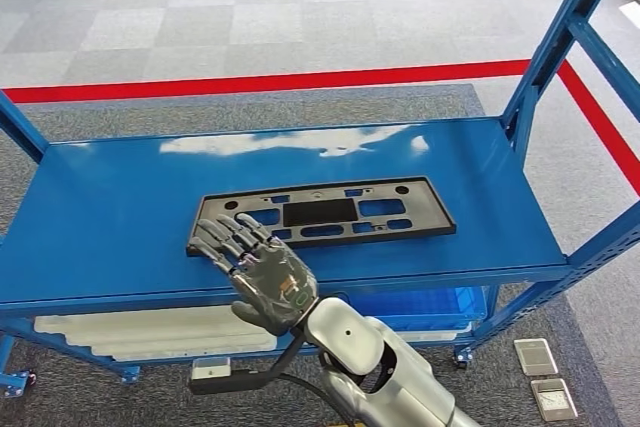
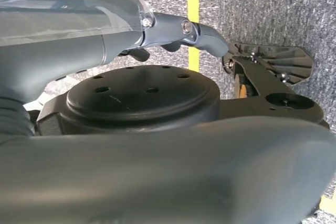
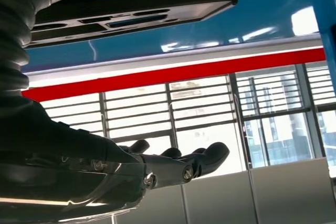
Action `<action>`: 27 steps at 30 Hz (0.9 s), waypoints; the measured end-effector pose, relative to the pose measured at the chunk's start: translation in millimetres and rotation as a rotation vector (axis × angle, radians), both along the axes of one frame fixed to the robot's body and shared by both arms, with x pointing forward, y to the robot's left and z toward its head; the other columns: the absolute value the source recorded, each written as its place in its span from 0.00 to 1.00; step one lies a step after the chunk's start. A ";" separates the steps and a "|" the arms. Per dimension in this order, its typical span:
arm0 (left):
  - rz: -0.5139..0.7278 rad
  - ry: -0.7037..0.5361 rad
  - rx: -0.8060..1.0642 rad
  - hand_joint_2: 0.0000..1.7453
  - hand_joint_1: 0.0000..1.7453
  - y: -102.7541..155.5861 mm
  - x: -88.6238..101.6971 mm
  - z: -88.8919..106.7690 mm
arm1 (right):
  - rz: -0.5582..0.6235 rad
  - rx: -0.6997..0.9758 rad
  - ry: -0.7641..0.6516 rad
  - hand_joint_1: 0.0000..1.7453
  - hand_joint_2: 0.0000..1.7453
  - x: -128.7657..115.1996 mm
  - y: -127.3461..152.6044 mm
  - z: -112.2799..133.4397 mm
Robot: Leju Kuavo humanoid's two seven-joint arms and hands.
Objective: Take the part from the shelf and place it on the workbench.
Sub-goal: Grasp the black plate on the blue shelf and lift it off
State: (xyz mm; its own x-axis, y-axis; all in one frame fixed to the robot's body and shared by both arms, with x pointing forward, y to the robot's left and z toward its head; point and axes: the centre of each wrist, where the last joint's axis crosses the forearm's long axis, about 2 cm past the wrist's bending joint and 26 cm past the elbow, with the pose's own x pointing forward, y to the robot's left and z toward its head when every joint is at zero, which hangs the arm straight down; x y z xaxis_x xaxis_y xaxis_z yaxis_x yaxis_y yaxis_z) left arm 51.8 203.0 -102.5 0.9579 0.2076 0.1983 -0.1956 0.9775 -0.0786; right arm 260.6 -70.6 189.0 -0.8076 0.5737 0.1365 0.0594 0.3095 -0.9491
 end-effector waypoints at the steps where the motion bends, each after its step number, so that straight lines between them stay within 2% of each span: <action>1: -0.001 -0.002 0.000 0.00 0.00 0.0 0.0 0.0 | -0.006 -0.008 0.000 0.00 1.00 0.6 0.0 -1.6; 9: -0.014 -0.012 0.002 0.00 0.00 -0.1 -0.1 0.0 | -0.082 -0.090 -0.007 0.00 1.00 9.8 -3.9 -16.9; 27: -0.042 -0.019 0.007 0.00 0.00 2.4 -1.4 -0.6 | -0.293 -0.202 0.022 0.00 1.00 37.3 -39.4 -48.4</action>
